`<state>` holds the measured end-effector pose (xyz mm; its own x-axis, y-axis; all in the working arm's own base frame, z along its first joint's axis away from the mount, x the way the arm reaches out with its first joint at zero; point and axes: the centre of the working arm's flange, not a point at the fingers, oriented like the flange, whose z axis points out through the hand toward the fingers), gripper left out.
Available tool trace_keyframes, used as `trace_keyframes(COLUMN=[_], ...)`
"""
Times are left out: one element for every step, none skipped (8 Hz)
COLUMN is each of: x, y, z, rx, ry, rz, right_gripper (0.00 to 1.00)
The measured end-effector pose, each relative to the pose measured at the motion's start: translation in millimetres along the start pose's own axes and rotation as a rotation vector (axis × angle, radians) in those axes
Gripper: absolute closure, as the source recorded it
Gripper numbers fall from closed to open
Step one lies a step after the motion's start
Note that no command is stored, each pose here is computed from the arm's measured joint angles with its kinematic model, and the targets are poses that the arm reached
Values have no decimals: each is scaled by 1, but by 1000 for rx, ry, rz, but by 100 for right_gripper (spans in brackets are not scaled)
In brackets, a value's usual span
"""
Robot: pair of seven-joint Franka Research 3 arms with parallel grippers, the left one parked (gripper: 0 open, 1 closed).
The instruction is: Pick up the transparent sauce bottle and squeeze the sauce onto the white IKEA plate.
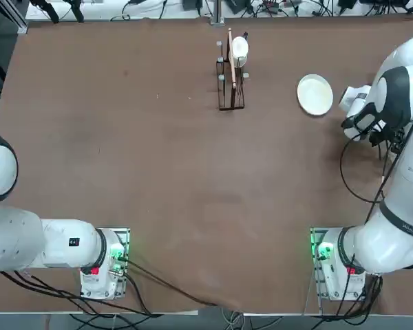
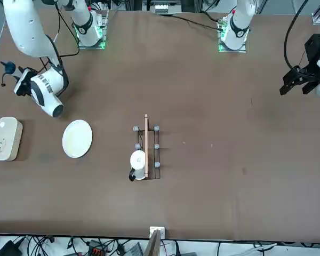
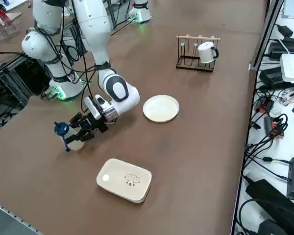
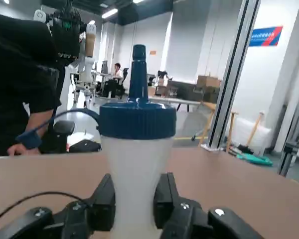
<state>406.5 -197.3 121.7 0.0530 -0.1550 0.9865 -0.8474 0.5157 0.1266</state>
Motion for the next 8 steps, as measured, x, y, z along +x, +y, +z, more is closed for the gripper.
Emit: trace_keyframes(x=[-2, -2, -3, -5, -8, -12, -14, -16], y=[0, 0, -1, -1, -1, 0, 1, 2], z=[-1, -1, -2, -2, -3, -2, -1, -1], rx=[6, 8, 13, 18, 22, 26, 30, 33], ry=[-11, -14, -22, -31, -37, -37, -25, -13], rz=[9, 24, 46, 60, 70, 69, 62, 56], right_gripper=[62, 62, 62, 62, 62, 61, 59, 47])
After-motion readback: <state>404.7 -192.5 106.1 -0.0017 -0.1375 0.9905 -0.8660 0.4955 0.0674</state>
